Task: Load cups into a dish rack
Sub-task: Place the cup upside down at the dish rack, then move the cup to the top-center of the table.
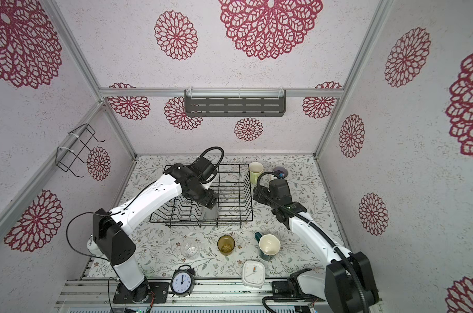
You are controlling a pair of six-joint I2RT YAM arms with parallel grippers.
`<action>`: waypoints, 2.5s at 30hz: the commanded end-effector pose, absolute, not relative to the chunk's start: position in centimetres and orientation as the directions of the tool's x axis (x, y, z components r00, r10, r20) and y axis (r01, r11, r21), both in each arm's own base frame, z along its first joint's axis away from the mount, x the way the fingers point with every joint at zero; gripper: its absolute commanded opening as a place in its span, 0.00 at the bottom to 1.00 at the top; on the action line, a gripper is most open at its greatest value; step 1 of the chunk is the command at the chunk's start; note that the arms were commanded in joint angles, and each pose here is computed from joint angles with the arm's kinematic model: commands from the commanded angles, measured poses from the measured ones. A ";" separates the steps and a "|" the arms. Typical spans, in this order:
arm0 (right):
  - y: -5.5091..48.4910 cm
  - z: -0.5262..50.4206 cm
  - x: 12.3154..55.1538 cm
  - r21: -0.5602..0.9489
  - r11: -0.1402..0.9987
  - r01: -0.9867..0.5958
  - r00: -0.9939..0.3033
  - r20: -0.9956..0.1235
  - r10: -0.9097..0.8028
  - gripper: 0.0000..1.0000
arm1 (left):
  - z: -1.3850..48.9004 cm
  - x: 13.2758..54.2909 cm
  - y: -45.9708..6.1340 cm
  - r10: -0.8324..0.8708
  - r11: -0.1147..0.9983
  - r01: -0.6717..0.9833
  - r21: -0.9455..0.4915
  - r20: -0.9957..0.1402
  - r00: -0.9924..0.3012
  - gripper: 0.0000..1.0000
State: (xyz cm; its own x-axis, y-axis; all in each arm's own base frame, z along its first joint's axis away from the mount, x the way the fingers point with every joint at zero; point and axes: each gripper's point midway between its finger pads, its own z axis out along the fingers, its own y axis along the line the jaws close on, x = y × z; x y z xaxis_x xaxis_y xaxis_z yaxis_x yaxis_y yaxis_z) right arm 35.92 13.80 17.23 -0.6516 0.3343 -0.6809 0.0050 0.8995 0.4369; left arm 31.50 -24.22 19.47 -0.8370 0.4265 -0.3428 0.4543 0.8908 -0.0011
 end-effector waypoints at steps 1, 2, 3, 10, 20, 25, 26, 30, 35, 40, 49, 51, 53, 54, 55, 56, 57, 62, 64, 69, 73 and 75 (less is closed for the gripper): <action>14.3 18.7 36.9 0.435 0.899 -0.043 -0.642 -0.702 0.308 0.77 | 22.9 30.8 -23.8 0.369 0.903 0.429 -0.030 -0.459 -0.808 0.92; 14.4 18.9 36.9 0.427 0.902 -0.057 -0.646 -0.705 0.293 0.77 | 23.4 30.6 -23.4 0.357 0.906 0.422 -0.030 -0.481 -0.801 0.92; 14.6 19.1 36.9 0.420 0.905 -0.069 -0.652 -0.705 0.277 0.76 | 23.7 30.5 -23.1 0.345 0.910 0.414 -0.029 -0.500 -0.794 0.92; 17.0 22.0 35.4 0.438 0.870 -0.228 -0.669 -0.719 0.187 0.73 | 24.2 28.8 -19.7 0.232 0.948 0.316 -0.049 -0.573 -0.786 0.95; 18.3 23.7 34.5 0.372 0.885 -0.279 -0.651 -0.751 0.110 0.71 | 21.8 24.6 -17.1 0.161 0.954 0.265 -0.137 -0.512 -0.844 0.95; 15.0 24.4 36.7 0.235 0.959 -0.160 -0.544 -0.831 0.113 0.73 | 21.0 24.7 -15.3 0.101 0.978 0.182 -0.104 -0.528 -0.843 0.95; 14.5 24.5 37.2 0.227 0.963 -0.143 -0.527 -0.841 0.119 0.73 | 20.9 24.8 -14.9 0.089 0.982 0.163 -0.094 -0.533 -0.842 0.95; 13.6 23.3 39.6 0.268 0.954 -0.132 -0.557 -0.816 0.152 0.71 | 20.0 24.8 -14.3 0.072 0.989 0.127 -0.072 -0.519 -0.852 0.95; 14.1 20.3 42.2 0.302 0.939 -0.168 -0.672 -0.731 0.115 0.64 | 19.5 24.4 -14.0 0.072 0.990 0.122 -0.065 -0.510 -0.857 0.95; 14.1 16.4 44.6 0.222 0.963 -0.154 -0.738 -0.673 0.037 0.54 | 19.8 24.2 -13.6 0.053 0.990 0.114 -0.080 -0.537 -0.842 0.95; 13.9 14.0 47.5 0.157 0.979 -0.133 -0.751 -0.661 0.004 0.53 | 20.0 24.2 -14.6 -0.003 0.978 0.116 -0.172 -0.569 -0.822 0.95; 14.0 13.8 48.1 0.150 0.979 -0.142 -0.750 -0.661 -0.008 0.53 | 20.0 24.2 -14.4 -0.005 0.979 0.112 -0.168 -0.575 -0.818 0.95; 14.2 13.6 48.6 0.148 0.977 -0.156 -0.750 -0.661 -0.020 0.53 | 20.1 24.2 -14.7 -0.003 0.977 0.120 -0.178 -0.570 -0.821 0.95; 14.4 13.5 48.9 0.149 0.976 -0.161 -0.752 -0.658 -0.023 0.52 | 20.2 24.1 -14.9 -0.003 0.974 0.127 -0.188 -0.570 -0.821 0.95; 14.5 13.3 49.2 0.153 0.975 -0.162 -0.756 -0.654 -0.023 0.51 | 20.3 24.1 -15.0 -0.005 0.972 0.131 -0.196 -0.572 -0.820 0.95; 14.8 13.2 49.4 0.159 0.973 -0.167 -0.760 -0.650 -0.024 0.50 | 20.4 24.1 -15.1 -0.008 0.970 0.132 -0.202 -0.575 -0.818 0.95; 15.0 12.9 49.6 0.166 0.971 -0.170 -0.765 -0.644 -0.024 0.48 | 20.5 24.1 -15.2 -0.011 0.969 0.135 -0.208 -0.579 -0.815 0.95; 14.5 11.6 49.9 0.134 0.980 -0.148 -0.785 -0.618 -0.034 0.46 | 20.8 24.3 -15.5 -0.025 0.962 0.141 -0.232 -0.592 -0.805 0.95; 14.3 11.1 50.0 0.114 0.982 -0.153 -0.796 -0.603 -0.054 0.46 | 20.6 24.3 -15.8 -0.030 0.958 0.144 -0.248 -0.588 -0.808 0.95; 14.4 10.3 50.7 0.108 0.983 -0.150 -0.806 -0.590 -0.058 0.46 | 19.9 24.5 -16.5 -0.034 0.952 0.148 -0.268 -0.574 -0.818 0.95; 14.6 9.9 51.5 0.106 0.983 -0.149 -0.801 -0.596 -0.057 0.42 | 19.9 24.6 -16.7 -0.042 0.949 0.147 -0.280 -0.571 -0.820 0.95; 14.6 9.6 51.7 0.101 0.984 -0.148 -0.802 -0.594 -0.060 0.39 | 19.9 24.6 -16.8 -0.042 0.948 0.149 -0.283 -0.572 -0.819 0.95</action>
